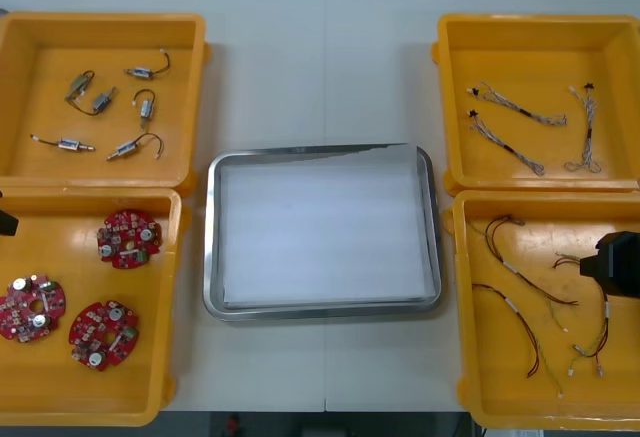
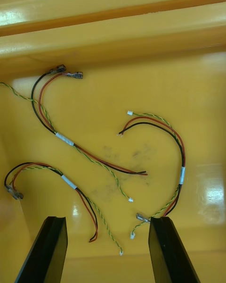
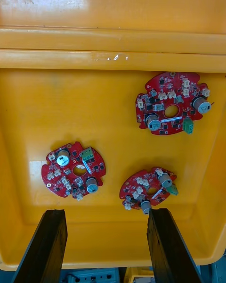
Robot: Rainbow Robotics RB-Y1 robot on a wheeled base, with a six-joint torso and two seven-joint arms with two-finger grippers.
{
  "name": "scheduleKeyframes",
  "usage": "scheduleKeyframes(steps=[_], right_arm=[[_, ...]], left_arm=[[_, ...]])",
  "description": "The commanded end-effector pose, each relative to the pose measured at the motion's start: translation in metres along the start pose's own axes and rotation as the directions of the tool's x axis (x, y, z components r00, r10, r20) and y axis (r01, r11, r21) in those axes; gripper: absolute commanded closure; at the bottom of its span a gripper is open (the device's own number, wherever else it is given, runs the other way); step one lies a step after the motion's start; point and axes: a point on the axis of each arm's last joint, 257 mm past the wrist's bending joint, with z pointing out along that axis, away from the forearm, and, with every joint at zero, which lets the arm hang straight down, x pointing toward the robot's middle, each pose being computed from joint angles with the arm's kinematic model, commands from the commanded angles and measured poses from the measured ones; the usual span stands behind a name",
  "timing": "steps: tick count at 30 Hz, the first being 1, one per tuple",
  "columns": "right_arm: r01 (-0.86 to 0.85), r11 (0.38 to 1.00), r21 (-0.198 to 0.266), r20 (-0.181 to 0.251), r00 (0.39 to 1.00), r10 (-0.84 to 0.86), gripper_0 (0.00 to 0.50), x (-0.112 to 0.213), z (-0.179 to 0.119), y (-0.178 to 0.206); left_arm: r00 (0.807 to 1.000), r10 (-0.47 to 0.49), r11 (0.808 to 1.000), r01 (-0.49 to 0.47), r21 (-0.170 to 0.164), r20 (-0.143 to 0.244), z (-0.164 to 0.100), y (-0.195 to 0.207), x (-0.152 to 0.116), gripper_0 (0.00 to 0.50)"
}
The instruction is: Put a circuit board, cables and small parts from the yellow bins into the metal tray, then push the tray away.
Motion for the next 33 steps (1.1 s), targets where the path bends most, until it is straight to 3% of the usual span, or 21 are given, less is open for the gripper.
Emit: scheduleKeyframes(steps=[1, 33], right_arm=[[-0.009, 0.999, 0.030, -0.006, 1.000, 0.010, 0.000, 0.0035, -0.0044, -0.0115], [-0.009, 0.999, 0.030, -0.006, 1.000, 0.010, 0.000, 0.0035, -0.0044, -0.0115]], left_arm=[[0.998, 0.059, 0.996, -0.058, -0.062, 0.020, -0.0153, 0.0174, -0.0035, 0.000], [0.998, 0.059, 0.996, -0.058, -0.062, 0.020, -0.0153, 0.0174, -0.0035, 0.000]])
